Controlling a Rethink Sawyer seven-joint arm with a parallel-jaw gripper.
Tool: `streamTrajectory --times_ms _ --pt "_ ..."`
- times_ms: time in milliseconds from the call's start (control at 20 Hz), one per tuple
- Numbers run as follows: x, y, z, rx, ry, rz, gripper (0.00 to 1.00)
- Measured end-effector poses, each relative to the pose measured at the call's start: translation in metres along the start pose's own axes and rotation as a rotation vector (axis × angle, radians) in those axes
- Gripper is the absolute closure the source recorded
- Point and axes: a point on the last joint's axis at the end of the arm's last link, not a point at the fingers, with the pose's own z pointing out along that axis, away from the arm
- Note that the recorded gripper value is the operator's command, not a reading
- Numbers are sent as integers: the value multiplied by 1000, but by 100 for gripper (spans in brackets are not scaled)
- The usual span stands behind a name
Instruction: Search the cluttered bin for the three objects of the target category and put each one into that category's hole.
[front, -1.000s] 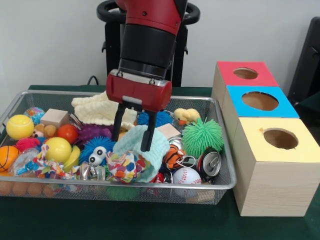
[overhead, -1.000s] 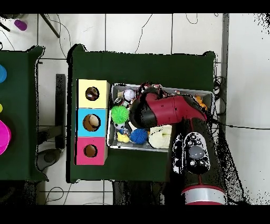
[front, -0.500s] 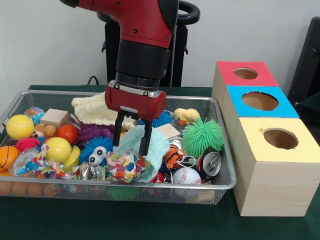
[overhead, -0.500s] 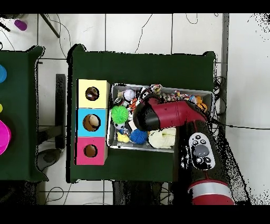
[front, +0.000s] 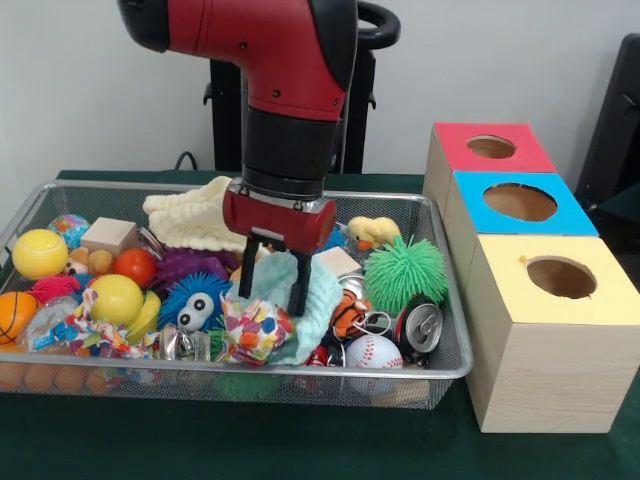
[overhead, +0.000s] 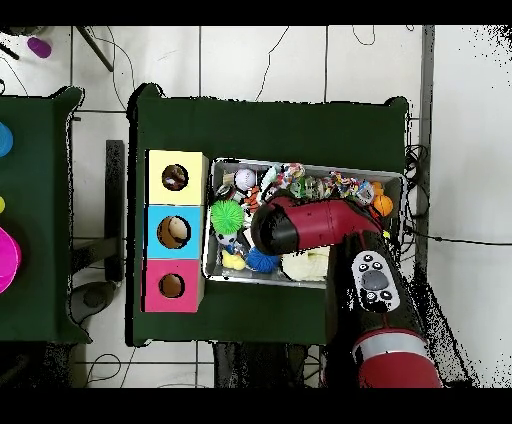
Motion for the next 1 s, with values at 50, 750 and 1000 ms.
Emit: streamTrajectory --times_ms 50,750,1000 --pt "2 0 1 0 3 -1 0" --pt "26 47 3 -56 -93 -158 0" --pt "15 65 -5 -84 -153 -195 0"
